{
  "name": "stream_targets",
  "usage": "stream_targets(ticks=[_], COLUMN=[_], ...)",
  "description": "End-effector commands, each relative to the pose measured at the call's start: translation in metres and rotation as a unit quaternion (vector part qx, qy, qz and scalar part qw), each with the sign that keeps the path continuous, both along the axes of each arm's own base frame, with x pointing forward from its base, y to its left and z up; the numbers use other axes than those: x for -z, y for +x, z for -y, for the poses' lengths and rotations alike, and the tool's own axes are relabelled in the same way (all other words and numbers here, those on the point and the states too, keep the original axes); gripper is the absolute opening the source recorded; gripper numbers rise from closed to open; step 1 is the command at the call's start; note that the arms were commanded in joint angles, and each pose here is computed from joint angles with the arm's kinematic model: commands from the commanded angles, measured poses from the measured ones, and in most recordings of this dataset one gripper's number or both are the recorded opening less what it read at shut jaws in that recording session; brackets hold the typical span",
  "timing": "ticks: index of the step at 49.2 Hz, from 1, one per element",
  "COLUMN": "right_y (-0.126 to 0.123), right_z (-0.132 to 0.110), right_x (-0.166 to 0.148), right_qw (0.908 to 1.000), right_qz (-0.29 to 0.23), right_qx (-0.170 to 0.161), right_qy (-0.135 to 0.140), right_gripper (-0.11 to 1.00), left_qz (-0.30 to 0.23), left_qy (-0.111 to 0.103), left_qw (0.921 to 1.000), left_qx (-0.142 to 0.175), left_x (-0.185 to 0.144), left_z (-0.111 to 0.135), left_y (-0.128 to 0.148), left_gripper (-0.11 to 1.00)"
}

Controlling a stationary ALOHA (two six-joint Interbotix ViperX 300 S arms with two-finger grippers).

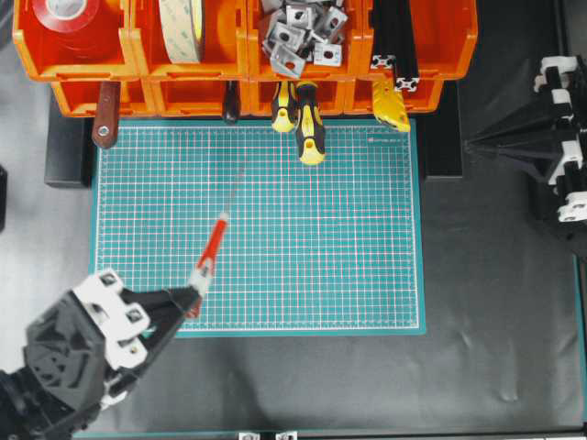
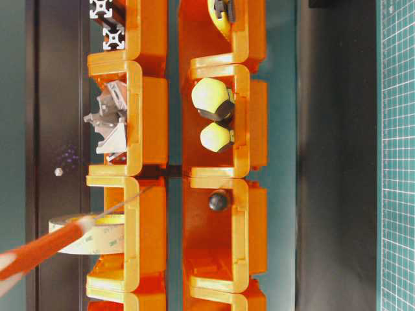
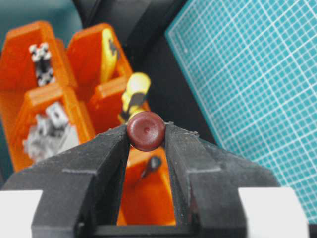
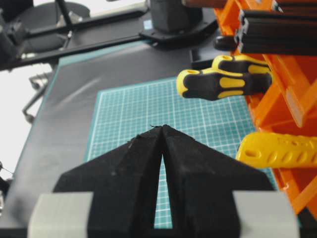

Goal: Pick red screwdriver from container rack with left arm.
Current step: 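Carry the screwdriver over the mat and lower it with the left gripper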

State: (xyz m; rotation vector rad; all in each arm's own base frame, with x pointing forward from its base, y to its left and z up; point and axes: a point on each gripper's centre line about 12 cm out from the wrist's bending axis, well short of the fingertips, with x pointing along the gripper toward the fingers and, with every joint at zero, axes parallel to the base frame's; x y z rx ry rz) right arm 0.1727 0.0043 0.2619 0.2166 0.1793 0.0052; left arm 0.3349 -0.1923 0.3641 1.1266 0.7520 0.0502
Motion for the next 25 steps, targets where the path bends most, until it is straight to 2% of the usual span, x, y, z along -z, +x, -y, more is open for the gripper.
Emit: stream_targets(ticks=[1,9,15,25], right_y=[0.000,-0.002,-0.002,-0.003], right_z=[0.000,0.000,0.000,0.001], right_x=[-0.012,-0.017,-0.016,-0.017], right_qw=[0.9999,0.9998,0.9998,0.9998], right_qz=[0.009,0.012,0.011,0.013], right_qx=[0.002,0.003,0.003,0.004], right_qy=[0.010,0.014,0.015,0.016], right_gripper=[0.00,0.00,0.00,0.00], left_qz=[0.009,0.009,-0.009,-0.040], left_qy=[-0.007,-0.014,-0.010,-0.020], left_qw=[0.9997,0.9987,0.9974,0.9929], left_qx=[0.020,0.048,0.070,0.110], left_x=[-0.001,0.018,0.051,0.109], left_z=[0.003,0.002,-0.005,-0.023], left_y=[0.002,0.010,0.022,0.047], left_gripper=[0.24,0.24,0.24,0.24])
